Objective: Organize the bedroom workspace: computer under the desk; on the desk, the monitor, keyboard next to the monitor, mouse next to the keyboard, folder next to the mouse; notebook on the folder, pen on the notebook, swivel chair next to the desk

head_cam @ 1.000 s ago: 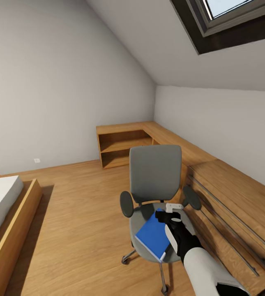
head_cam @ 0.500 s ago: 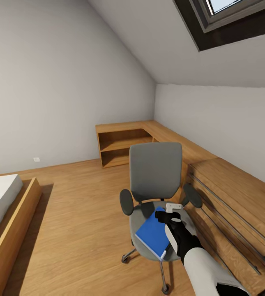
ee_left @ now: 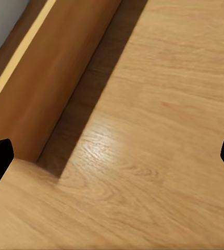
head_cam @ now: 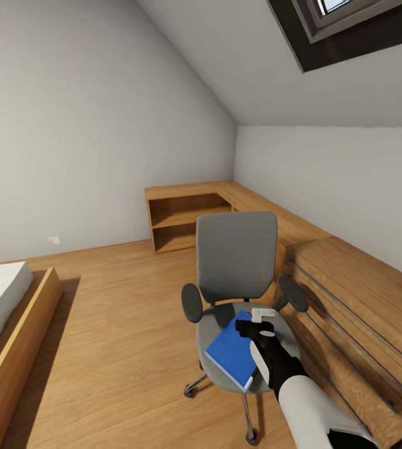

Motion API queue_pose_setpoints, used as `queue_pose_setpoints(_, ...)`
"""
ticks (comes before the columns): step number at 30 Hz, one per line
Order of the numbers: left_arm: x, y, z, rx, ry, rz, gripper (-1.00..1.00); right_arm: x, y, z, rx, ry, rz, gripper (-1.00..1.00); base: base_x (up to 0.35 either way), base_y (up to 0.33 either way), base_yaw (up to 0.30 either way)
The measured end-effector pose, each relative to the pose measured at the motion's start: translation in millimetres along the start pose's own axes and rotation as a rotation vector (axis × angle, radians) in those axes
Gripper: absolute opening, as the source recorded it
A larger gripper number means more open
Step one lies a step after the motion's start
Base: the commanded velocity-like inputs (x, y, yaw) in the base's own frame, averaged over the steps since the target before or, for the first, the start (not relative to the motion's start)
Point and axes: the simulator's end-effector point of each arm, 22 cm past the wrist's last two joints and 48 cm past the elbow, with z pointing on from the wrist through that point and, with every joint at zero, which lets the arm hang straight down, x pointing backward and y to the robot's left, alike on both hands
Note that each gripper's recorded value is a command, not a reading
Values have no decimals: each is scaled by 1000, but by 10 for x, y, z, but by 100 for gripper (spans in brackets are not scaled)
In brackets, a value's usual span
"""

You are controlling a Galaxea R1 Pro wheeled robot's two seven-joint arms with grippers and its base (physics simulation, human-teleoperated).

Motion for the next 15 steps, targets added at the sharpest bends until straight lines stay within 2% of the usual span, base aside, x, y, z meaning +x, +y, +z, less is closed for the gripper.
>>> queue_pose_setpoints(8,99,-73,73,10,-2,8,100,105,3,79,-1,-1,-1,100,0,0,0)
queue_pose_setpoints(15,145,5,106,-6,7,14,100,115,8,79,-3,1,-1,100,1,0,0)
